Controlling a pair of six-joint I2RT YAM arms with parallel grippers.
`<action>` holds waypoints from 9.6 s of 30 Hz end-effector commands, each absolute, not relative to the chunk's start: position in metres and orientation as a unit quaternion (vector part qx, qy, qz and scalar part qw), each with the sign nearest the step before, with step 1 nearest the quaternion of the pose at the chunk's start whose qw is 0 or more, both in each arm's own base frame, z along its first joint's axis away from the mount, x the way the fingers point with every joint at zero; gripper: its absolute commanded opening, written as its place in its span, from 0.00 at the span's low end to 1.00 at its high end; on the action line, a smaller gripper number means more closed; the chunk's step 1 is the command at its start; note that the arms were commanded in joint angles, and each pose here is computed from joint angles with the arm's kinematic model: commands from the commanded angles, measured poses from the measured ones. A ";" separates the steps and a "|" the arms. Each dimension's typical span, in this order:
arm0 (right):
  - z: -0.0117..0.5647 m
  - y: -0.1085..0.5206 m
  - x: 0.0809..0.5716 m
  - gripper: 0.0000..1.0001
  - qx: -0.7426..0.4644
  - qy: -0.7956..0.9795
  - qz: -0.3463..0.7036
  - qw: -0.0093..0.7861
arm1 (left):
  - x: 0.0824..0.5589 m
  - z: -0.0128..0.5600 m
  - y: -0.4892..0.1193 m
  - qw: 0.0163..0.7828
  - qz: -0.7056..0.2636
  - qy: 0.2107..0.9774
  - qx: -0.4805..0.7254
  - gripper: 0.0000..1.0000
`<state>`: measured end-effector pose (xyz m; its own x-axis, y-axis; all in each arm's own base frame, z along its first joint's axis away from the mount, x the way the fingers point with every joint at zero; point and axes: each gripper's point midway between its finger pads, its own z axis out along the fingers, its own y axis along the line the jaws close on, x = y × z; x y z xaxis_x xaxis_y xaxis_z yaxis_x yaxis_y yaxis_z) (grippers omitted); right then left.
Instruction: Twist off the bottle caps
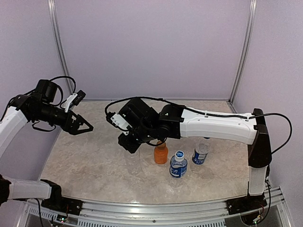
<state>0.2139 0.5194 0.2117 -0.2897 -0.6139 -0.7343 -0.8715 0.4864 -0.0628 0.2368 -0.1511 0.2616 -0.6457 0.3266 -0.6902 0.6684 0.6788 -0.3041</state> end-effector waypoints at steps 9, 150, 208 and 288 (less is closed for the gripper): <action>0.243 0.523 0.203 0.00 -0.468 0.767 0.217 0.381 | 0.221 0.257 -0.159 0.285 -0.293 0.856 0.316 0.99; 0.303 0.473 0.149 0.00 -0.787 0.332 -0.052 0.517 | 0.127 0.307 -0.248 0.354 -0.223 0.599 0.682 0.50; 0.400 0.472 0.212 0.00 -0.353 0.683 0.465 0.440 | 0.250 0.342 -0.244 0.570 0.049 0.592 0.568 0.50; 0.413 0.453 0.213 0.67 -0.266 0.695 0.411 0.526 | 0.238 0.329 -0.246 0.580 0.044 0.579 0.571 0.50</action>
<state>0.2068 0.4573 0.4351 -0.2340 0.0785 -0.9691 -0.8218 0.5166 0.2403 0.2410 -0.2441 0.3240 0.3036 0.7281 -0.6145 0.6195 0.3392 0.7079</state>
